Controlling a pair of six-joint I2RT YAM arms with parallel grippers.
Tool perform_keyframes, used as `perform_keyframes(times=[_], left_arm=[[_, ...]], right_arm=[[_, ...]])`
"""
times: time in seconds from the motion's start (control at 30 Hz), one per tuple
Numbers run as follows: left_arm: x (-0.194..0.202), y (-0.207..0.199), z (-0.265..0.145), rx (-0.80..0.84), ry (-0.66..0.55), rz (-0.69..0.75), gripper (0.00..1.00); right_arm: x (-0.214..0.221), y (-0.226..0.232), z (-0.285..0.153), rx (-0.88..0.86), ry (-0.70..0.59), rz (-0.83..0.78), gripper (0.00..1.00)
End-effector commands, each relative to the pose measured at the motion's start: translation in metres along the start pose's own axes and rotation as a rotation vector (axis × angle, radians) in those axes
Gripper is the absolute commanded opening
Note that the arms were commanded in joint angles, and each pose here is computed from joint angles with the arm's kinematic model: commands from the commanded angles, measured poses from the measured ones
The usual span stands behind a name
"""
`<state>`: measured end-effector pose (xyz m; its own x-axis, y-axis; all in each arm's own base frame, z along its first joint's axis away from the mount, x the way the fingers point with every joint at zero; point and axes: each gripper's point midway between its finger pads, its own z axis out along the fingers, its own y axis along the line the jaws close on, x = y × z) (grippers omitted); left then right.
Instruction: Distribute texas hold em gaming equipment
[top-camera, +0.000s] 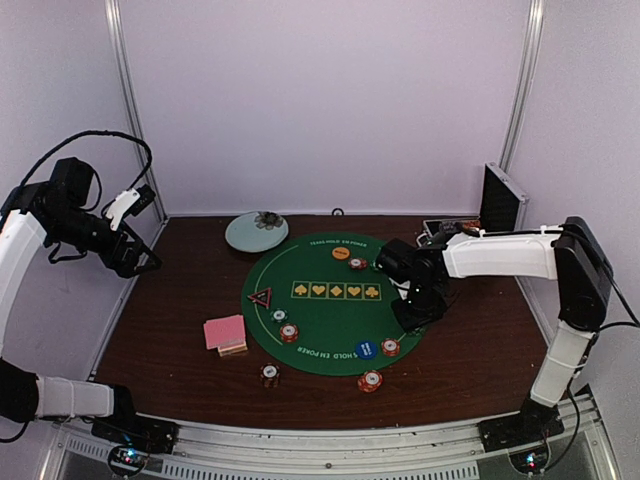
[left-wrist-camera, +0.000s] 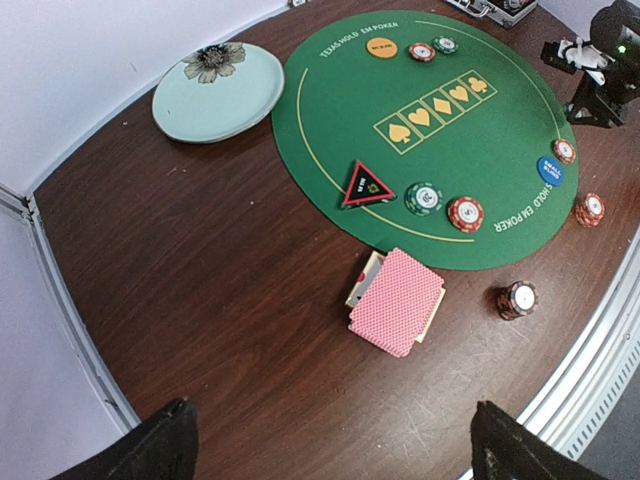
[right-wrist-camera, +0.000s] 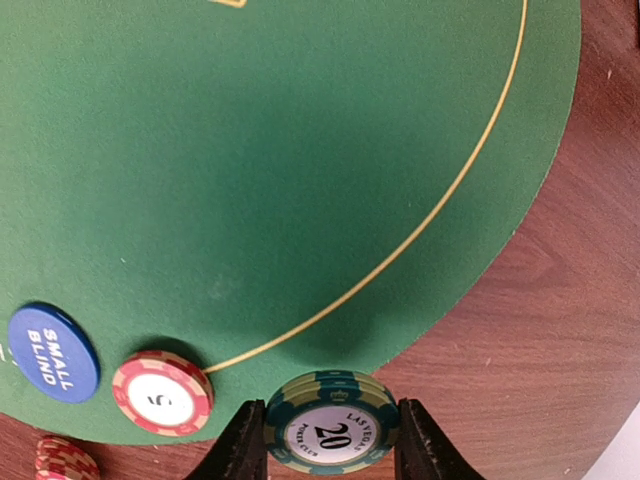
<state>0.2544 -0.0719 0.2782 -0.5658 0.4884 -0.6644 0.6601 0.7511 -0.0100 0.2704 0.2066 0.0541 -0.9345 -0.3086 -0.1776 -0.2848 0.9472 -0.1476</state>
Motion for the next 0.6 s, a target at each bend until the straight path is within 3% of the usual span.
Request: perform_keyframes(times=[0.0,0.4,0.47,0.57], left_arm=[[-0.007,0.001,-0.009,-0.019,-0.030,0.022,0.97],[-0.005,0.001,-0.007,-0.019,-0.024,0.027,0.98],[-0.005,0.001,-0.006,-0.018,-0.022,0.027,0.98],[-0.005,0.001,-0.006,-0.018,-0.020,0.026,0.98]], right_arm=[[-0.014,0.003,0.005,-0.024,-0.045,0.020,0.28],[-0.011,0.005,0.027,-0.029,-0.007,0.034,0.29],[-0.008,0.003,0.030,-0.024,0.004,0.037,0.33],[-0.008,0.001,0.030,-0.021,0.006,0.042,0.50]])
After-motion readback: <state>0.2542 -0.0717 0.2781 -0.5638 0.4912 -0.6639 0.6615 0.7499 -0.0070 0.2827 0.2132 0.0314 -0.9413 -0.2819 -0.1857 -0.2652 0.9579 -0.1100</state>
